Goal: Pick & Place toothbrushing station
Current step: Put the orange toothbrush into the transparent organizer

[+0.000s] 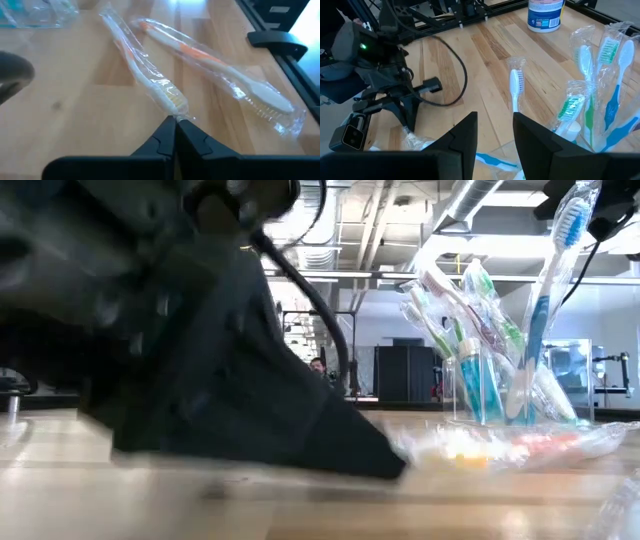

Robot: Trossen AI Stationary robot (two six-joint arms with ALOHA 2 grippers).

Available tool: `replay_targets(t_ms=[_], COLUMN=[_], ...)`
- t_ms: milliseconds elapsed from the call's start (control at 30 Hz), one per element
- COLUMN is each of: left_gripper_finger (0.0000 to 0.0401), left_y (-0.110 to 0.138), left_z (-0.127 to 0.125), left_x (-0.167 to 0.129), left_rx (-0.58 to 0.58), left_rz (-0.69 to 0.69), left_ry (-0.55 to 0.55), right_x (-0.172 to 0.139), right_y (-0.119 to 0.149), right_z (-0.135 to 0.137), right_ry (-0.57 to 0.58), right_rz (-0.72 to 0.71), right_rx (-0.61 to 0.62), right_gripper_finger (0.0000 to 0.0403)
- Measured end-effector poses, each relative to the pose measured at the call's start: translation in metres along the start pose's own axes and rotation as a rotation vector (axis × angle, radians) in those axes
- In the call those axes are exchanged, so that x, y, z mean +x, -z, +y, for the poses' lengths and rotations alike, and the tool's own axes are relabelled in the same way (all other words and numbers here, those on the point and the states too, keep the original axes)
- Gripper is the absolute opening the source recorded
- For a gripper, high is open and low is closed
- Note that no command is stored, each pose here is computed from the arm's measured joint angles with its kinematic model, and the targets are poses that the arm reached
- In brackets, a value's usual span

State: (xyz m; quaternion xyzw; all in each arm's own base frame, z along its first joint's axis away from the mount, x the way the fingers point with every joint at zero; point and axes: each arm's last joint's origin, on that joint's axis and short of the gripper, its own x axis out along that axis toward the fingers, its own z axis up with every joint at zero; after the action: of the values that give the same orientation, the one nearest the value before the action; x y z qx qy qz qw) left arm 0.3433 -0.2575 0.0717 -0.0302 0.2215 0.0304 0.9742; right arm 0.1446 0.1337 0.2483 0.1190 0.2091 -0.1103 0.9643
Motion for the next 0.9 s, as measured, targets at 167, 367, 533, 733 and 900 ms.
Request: replay_targets(t_ms=[167, 367, 533, 733, 900], left_gripper_finger=[0.0000, 0.0000, 0.0000, 0.0000, 0.0000], left_y=[-0.035, -0.074, -0.100, -0.127, -0.146], left_z=[-0.001, 0.002, 0.009, 0.019, 0.030], left_x=[-0.019, -0.038, -0.050, -0.062, -0.070], left_rx=[0.029, 0.072, 0.116, 0.141, 0.130], left_rz=[-0.043, -0.124, -0.176, -0.232, -0.273], left_ry=[-0.019, -0.004, -0.018, -0.033, -0.048], right_x=[0.000, 0.000, 0.000, 0.000, 0.000], right_y=[0.000, 0.000, 0.000, 0.000, 0.000], right_z=[0.000, 0.000, 0.000, 0.000, 0.000], right_ry=[-0.001, -0.003, -0.004, -0.004, -0.004], right_rz=[0.001, 0.002, 0.002, 0.002, 0.002], right_rx=[0.000, 0.001, 0.002, 0.002, 0.002], right_gripper_finger=[0.0115, 0.0115, 0.0115, 0.0115, 0.0115])
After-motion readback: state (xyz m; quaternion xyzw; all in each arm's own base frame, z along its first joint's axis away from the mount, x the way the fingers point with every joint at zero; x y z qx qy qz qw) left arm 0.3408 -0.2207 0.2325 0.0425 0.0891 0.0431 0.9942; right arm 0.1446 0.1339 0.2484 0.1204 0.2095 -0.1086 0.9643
